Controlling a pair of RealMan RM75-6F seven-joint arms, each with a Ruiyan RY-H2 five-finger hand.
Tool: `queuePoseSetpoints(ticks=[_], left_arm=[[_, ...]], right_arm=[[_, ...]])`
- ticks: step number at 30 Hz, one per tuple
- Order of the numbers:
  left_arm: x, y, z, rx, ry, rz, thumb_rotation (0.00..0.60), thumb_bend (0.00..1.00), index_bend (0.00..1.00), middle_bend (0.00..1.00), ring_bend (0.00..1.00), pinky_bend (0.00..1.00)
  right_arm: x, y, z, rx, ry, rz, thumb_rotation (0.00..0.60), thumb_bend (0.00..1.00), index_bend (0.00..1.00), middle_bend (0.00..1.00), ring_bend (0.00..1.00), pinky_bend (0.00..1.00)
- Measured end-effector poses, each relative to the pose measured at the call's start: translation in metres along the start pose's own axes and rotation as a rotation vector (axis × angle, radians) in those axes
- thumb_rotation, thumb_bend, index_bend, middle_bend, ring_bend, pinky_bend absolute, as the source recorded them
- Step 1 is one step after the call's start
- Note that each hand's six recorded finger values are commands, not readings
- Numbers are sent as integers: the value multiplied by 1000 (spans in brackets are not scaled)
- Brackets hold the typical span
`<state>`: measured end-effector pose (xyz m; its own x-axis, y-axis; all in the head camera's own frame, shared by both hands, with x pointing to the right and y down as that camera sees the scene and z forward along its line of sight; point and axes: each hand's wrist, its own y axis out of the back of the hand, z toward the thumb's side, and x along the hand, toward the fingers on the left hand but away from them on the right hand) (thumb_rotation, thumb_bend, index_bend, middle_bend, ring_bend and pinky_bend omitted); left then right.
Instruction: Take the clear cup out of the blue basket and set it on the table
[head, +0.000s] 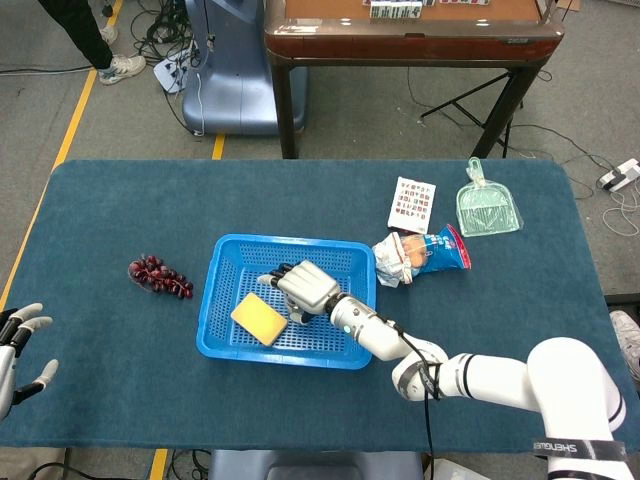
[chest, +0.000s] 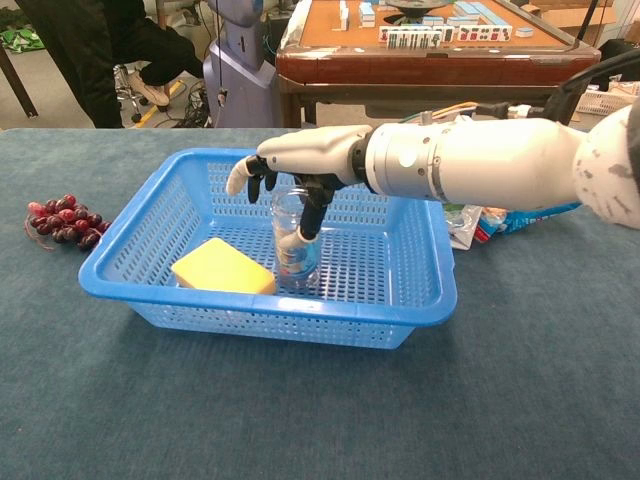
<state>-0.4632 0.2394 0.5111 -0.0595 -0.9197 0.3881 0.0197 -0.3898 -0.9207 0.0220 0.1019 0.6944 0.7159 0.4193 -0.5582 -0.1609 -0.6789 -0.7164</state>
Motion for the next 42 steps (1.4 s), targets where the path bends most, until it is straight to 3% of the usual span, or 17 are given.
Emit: queuePoseSetpoints(ticks=[3, 7, 15, 22, 27, 32, 37, 42], left_arm=[[0, 0, -1, 0, 4, 1, 600, 274, 377, 212, 166, 240], [-1, 0, -4, 3, 12, -1, 600, 274, 377, 213, 166, 240], [-1, -1, -5, 2, 14, -2, 600, 274, 377, 212, 166, 240], [2, 0, -7, 7, 14, 5, 600, 274, 377, 213, 166, 239], [2, -1, -6, 0, 9, 4, 600, 274, 377, 212, 166, 240], [3, -1, -6, -3, 6, 8, 600, 274, 376, 213, 165, 240], [4, -2, -5, -6, 0, 4, 600, 274, 376, 213, 165, 239], [4, -3, -3, -11, -6, 2, 600, 274, 376, 212, 166, 240]], right_arm=[[-4, 0, 1, -9, -7, -18, 600, 413, 458, 394, 359, 665], [-4, 0, -1, -23, -17, -21, 600, 468, 545, 430, 401, 750], [3, 12, -10, -30, -34, -50, 600, 491, 597, 453, 427, 777], [27, 57, -30, -88, -54, -155, 600, 492, 597, 453, 428, 777], [58, 100, -51, -146, -76, -276, 600, 491, 596, 453, 431, 777], [97, 125, -77, -179, -111, -354, 600, 491, 597, 453, 434, 777], [137, 123, -107, -172, -181, -361, 600, 492, 597, 453, 435, 777], [173, 90, -130, -213, -248, -309, 600, 489, 597, 453, 435, 777]])
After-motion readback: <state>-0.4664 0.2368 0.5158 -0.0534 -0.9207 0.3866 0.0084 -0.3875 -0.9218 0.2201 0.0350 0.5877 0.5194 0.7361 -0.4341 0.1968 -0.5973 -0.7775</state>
